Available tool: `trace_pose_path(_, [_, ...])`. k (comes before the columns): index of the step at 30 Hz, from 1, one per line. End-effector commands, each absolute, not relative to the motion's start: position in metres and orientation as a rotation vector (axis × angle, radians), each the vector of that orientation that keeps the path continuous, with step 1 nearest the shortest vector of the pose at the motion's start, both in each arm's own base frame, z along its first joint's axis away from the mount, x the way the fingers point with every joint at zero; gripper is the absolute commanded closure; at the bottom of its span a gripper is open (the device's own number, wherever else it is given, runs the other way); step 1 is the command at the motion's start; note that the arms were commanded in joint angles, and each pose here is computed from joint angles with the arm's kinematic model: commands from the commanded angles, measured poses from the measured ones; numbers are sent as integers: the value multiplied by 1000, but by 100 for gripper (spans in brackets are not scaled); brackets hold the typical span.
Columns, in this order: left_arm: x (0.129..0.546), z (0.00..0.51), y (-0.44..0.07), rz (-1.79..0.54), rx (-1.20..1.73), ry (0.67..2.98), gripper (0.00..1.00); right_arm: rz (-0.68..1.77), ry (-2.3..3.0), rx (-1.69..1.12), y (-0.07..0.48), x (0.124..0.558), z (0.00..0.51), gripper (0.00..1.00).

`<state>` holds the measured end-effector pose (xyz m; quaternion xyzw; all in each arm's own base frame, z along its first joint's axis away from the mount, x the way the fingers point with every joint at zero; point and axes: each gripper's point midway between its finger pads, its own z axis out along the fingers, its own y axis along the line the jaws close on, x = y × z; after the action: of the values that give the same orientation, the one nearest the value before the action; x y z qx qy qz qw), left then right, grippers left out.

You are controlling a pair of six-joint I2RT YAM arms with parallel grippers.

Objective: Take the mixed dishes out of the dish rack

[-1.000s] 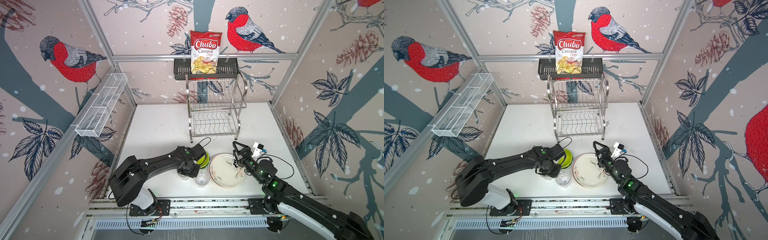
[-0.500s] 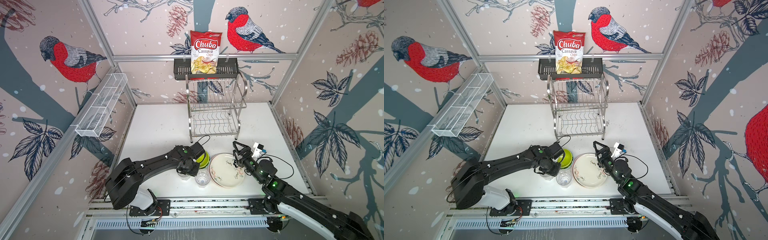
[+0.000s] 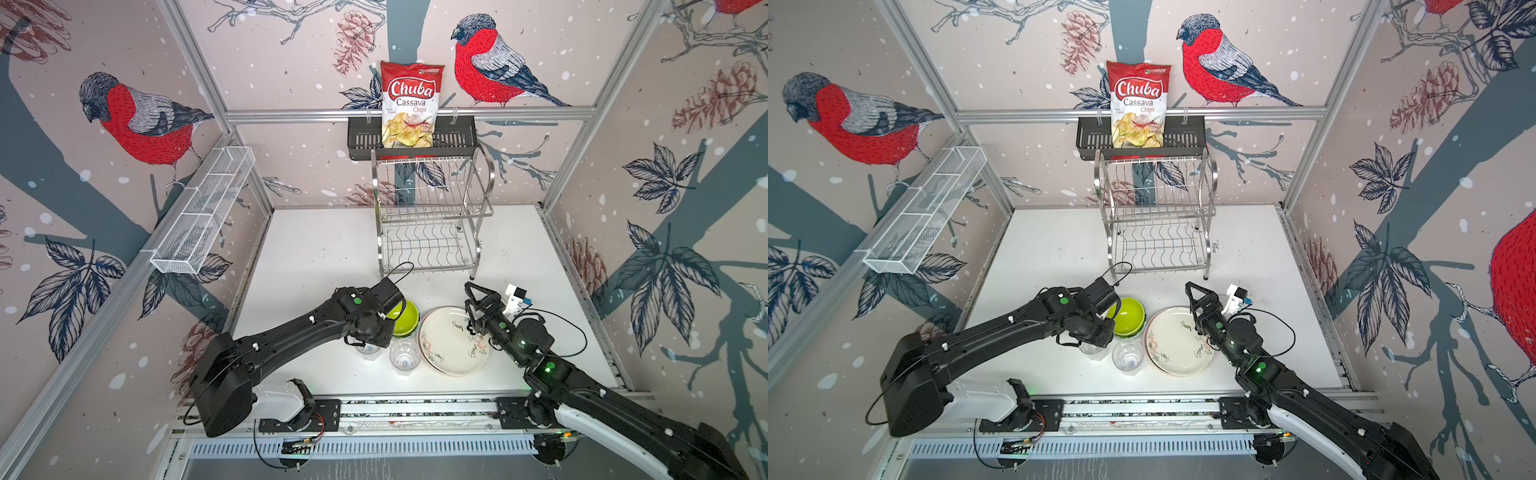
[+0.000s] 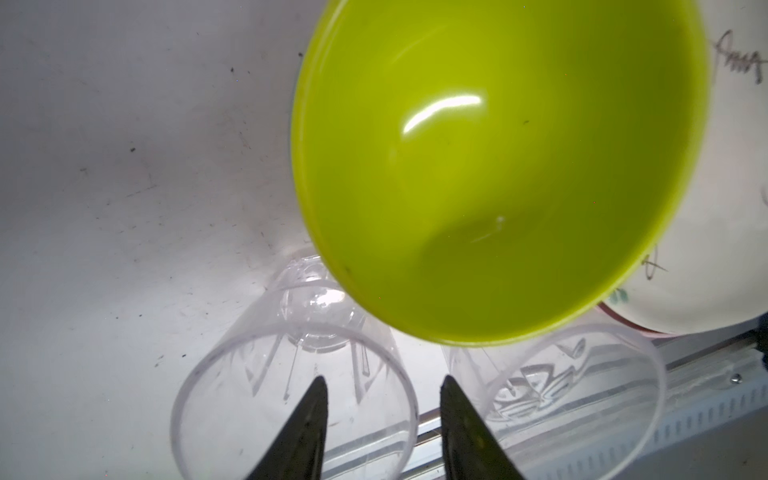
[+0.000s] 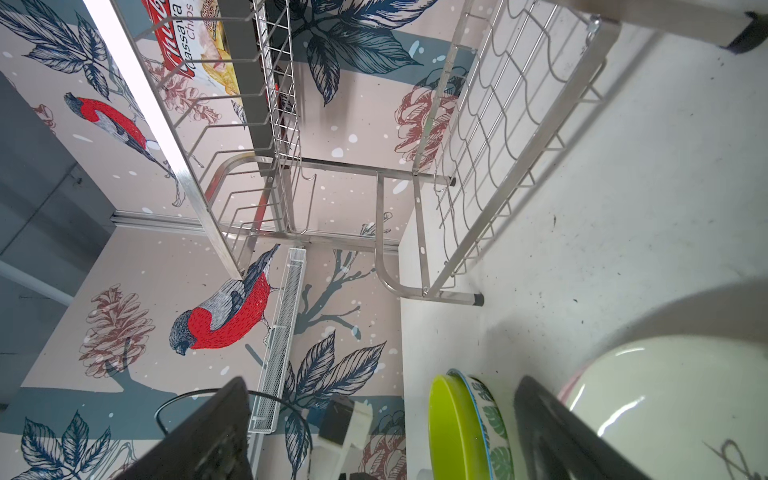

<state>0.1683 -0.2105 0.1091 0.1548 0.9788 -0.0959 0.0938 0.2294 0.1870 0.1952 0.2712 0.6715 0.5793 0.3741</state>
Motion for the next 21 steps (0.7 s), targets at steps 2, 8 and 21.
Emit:
trace_pose_path(2, [170,133,-205,-302,397,2864,50,1510,1700,658,191,229,211,1])
trace_pose_path(8, [186,185,-196,-356,307,2671,44,1446,1704,601,192,233,227,1])
trace_pose_path(21, [223,274,-151,-413,0,2115,3,1039,1689,466,154,249,262,1])
